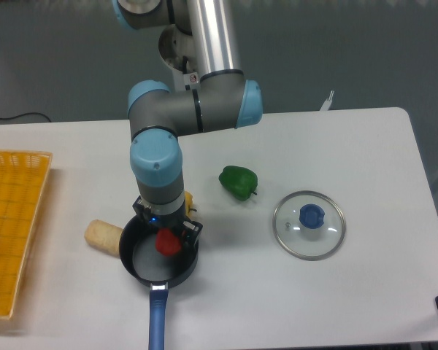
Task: Place the red pepper in the pot
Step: 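Lower the red pepper into the saucepan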
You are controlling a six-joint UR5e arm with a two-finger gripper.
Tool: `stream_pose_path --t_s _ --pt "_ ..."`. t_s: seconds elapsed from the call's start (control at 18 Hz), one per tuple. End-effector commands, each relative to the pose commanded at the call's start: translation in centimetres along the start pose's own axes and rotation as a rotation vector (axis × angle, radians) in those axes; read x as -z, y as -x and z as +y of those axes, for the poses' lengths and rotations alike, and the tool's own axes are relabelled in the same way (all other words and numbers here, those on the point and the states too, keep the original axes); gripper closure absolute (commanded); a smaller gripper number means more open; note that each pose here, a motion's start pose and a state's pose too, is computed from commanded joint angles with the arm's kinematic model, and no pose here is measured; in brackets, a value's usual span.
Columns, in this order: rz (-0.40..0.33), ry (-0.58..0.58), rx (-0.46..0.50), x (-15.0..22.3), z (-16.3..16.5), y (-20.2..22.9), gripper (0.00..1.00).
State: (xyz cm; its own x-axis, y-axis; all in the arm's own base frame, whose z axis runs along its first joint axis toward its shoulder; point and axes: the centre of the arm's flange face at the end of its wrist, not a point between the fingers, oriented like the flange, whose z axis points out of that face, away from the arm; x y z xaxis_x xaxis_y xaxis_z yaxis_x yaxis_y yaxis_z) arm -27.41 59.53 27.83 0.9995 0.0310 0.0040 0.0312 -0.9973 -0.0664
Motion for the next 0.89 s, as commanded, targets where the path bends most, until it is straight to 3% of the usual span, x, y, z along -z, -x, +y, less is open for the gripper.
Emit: stream_pose_path --t_s 0.89 --pt "0.005 0.020 0.019 -2.5 -1.0 -1.1 0.55"
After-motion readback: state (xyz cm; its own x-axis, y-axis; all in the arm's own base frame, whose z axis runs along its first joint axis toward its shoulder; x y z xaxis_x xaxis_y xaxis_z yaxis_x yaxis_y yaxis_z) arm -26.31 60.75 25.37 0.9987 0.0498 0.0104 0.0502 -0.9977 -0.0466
